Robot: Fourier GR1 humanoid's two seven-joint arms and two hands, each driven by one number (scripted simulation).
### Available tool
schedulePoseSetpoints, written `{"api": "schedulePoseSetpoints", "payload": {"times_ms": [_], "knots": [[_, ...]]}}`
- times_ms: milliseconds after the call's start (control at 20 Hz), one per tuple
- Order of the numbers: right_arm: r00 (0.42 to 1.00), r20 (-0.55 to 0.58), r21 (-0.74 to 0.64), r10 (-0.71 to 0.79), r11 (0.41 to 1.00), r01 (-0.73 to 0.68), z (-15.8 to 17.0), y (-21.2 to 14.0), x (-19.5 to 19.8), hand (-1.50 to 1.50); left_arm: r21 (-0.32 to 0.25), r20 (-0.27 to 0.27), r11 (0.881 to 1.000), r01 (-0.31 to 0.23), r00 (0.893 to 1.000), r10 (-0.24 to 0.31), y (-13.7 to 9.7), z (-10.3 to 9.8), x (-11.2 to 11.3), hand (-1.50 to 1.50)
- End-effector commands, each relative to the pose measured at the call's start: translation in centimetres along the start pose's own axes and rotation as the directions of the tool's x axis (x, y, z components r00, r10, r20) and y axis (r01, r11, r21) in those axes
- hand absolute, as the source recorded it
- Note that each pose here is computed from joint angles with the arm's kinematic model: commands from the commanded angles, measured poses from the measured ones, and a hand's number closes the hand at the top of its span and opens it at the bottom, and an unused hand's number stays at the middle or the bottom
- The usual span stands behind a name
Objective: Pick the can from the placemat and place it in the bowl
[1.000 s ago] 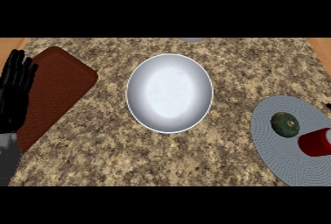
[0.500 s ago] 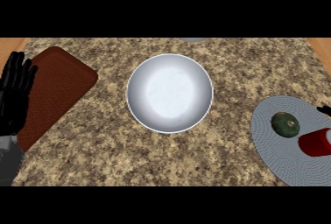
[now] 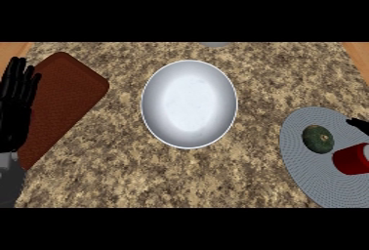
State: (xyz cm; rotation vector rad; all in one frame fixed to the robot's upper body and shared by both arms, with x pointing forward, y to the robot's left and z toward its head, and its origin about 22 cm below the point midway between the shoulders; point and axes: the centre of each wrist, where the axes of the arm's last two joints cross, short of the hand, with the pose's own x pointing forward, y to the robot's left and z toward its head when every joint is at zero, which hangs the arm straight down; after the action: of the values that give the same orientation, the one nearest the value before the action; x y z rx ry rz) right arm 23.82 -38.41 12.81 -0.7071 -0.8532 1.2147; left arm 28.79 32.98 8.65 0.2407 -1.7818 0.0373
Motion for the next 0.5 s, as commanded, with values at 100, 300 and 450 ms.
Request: {"api": "schedulePoseSetpoints", "payload": {"times_ms": [100, 300, 450], "knots": [[0.999, -0.005, 0.022, 0.031, 0.999, -0.031, -0.9, -0.8, 0.5, -1.5, -0.005, -0.009, 1.0, 0.011, 1.0, -0.011, -0.3, 0.3, -1.8, 0.0], [1.0, -0.008, 0.035, 0.023, 0.999, -0.023, -1.9, 0.8, -0.5, -1.5, -0.005, -0.005, 1.0, 0.009, 1.0, -0.009, -0.1, -0.7, 0.5, 0.0], [0.998, -0.033, 0.032, 0.055, 0.998, -0.054, -3.1, 0.8, 1.0, -1.5, 0.006, 0.004, 1.0, -0.013, 1.0, 0.013, -2.9, -0.7, 1.1, 0.0]]}}
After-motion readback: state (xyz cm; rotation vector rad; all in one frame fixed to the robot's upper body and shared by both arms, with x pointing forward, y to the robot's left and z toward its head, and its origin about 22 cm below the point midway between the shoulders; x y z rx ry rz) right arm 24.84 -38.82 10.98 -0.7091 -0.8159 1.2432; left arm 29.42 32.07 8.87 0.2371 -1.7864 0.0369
